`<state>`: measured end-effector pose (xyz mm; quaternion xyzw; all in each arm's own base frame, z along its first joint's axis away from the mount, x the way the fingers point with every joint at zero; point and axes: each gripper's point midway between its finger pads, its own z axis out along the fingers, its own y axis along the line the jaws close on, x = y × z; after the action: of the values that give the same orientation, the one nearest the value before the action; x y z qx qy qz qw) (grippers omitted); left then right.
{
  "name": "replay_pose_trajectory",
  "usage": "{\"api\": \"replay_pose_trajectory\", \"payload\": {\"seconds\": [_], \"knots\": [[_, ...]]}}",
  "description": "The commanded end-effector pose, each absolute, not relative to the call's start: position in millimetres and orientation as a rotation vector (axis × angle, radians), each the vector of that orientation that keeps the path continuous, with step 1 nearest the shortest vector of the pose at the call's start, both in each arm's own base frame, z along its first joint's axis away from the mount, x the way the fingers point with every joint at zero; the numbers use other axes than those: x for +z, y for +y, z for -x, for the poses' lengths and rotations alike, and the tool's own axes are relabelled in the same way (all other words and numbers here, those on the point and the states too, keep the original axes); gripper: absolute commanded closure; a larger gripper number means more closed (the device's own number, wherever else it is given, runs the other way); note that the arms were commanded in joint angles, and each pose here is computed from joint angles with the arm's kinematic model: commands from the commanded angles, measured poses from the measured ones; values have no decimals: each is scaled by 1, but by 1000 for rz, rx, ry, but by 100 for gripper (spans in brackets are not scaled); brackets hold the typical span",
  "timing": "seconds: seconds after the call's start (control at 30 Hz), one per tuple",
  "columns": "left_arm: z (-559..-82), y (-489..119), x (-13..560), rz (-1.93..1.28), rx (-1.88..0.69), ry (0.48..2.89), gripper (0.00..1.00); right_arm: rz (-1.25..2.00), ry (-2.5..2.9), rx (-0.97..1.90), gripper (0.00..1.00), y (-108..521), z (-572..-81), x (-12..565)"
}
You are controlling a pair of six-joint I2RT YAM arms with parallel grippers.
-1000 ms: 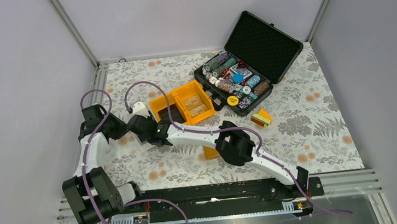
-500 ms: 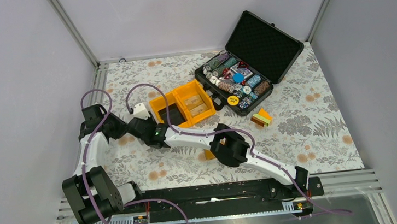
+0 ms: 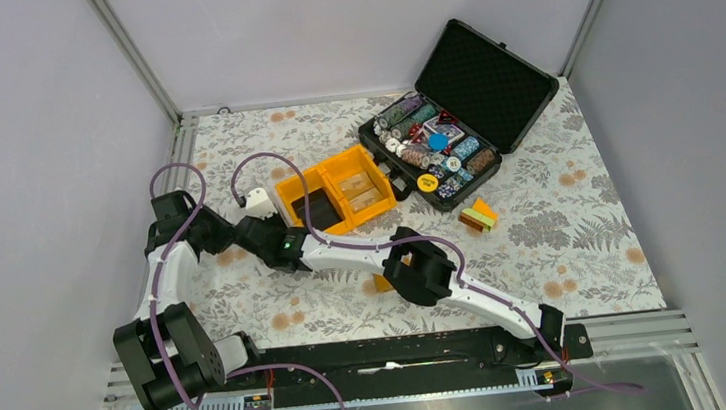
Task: Put the credit cards into the card holder
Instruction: Pick up the credit card from the storage box.
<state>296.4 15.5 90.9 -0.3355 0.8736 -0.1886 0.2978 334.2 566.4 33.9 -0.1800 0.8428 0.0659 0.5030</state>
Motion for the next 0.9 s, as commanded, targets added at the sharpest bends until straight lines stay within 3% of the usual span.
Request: {"api": "replay_pose_trajectory", "payload": {"seconds": [0.0, 0.23, 0.87], "knots": [[-290, 8, 82, 904, -528, 2366, 100, 439, 2026, -88, 65, 515, -370, 33], [-290, 7, 84, 901, -536, 2355, 100, 485, 2093, 86, 48, 537, -356, 30], [-290, 3, 83, 895, -564, 2355, 100, 557, 2202, -118, 34, 496, -356, -34]]}}
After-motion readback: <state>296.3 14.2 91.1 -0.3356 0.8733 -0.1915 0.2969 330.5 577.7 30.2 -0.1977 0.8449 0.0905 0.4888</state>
